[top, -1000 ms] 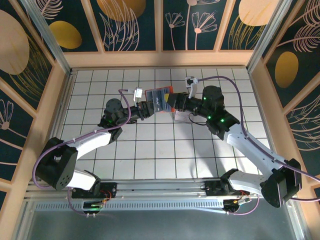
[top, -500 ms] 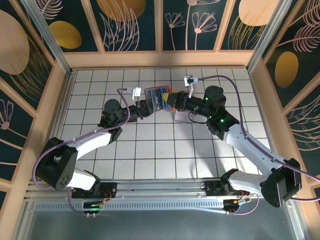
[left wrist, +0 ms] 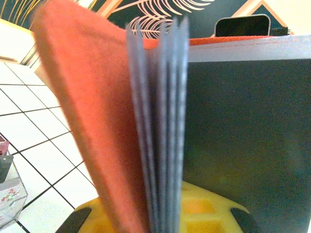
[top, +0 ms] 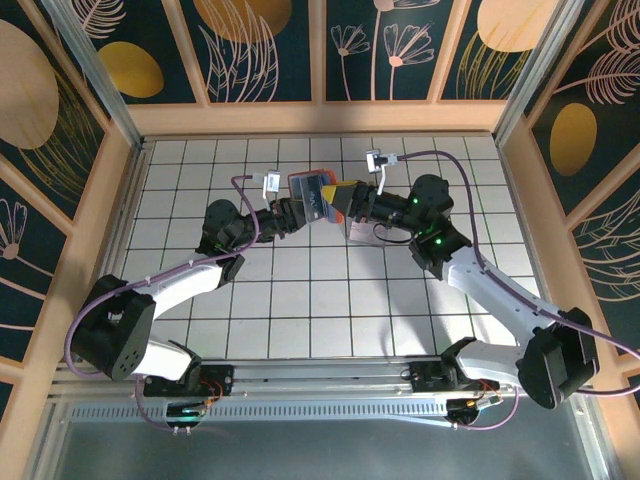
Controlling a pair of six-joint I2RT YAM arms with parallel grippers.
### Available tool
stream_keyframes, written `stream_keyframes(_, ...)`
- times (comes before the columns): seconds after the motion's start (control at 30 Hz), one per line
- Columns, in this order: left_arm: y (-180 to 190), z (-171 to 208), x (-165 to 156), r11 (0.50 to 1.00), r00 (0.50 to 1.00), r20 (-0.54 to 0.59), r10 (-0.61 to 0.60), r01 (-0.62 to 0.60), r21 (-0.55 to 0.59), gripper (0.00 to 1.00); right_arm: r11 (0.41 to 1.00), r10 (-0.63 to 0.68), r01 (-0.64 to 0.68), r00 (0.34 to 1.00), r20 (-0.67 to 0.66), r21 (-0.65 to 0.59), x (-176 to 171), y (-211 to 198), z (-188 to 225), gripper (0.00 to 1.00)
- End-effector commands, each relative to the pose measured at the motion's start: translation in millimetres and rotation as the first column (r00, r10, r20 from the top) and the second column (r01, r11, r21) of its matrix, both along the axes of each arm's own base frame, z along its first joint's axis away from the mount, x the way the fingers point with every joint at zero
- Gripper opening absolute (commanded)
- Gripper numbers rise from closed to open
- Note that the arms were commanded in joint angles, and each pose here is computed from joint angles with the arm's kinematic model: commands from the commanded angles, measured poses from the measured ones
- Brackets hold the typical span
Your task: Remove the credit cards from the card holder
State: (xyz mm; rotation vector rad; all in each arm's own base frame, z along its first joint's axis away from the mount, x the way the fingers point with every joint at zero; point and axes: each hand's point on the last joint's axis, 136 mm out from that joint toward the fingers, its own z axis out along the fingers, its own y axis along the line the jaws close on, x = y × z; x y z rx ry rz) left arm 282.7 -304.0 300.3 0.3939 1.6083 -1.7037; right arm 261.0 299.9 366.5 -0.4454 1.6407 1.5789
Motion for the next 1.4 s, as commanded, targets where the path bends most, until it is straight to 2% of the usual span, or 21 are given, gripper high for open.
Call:
stream_keyframes(0.0, 2, 26, -15, 0.998, 0.994, 0.100, -0.033, 0.039, -0.052, 0.00, 0.998, 0.049, -0.049, 0.999, -0.006, 0.031, -4, 3, 0, 0.29)
stream_keyframes(0.2, 3, 26, -16, 0.998, 0.994, 0.102, -0.030, 0.035, -0.053, 0.00, 0.997, 0.059, -0.058, 0.998, -0.007, 0.040, -5, 4, 1, 0.29)
stream_keyframes(0.6, 3, 27, -16, 0.998, 0.994, 0.103, -0.025, 0.031, -0.050, 0.01, 0.999, 0.020, -0.019, 1.000, -0.022, 0.027, 1, -1, -4, 0.08)
stream_keyframes(0.7, 3, 25, -14, 0.999, 0.995, 0.094, -0.018, 0.022, -0.040, 0.14, 1.000, -0.015, 0.016, 0.999, -0.031, 0.006, 5, -4, -7, 0.03)
stream_keyframes(0.77, 3, 21, -13, 1.000, 0.997, 0.080, -0.007, 0.009, -0.024, 0.28, 0.998, -0.055, 0.054, 0.997, -0.047, -0.023, 9, -7, -13, 0.00)
stream_keyframes(0.97, 5, -2, -8, 0.998, 1.000, 0.010, 0.028, -0.028, 0.048, 0.64, 0.974, -0.197, 0.179, 0.973, -0.123, -0.139, 20, -23, -40, 0.00)
stream_keyframes(1.03, 7, -15, -7, 0.996, 0.999, -0.026, 0.044, -0.042, 0.074, 0.73, 0.964, -0.229, 0.201, 0.961, -0.157, -0.176, 21, -27, -52, 0.00)
stream_keyframes(1.23, 18, -65, -3, 0.982, 0.978, -0.163, 0.132, -0.106, 0.159, 0.82, 0.943, -0.271, 0.208, 0.933, -0.238, -0.259, 12, -29, -86, 0.00)
stream_keyframes(1.37, 35, -105, 2, 0.946, 0.930, -0.257, 0.263, -0.197, 0.257, 0.87, 0.895, -0.349, 0.233, 0.897, -0.272, -0.379, 9, -31, -117, 0.00)
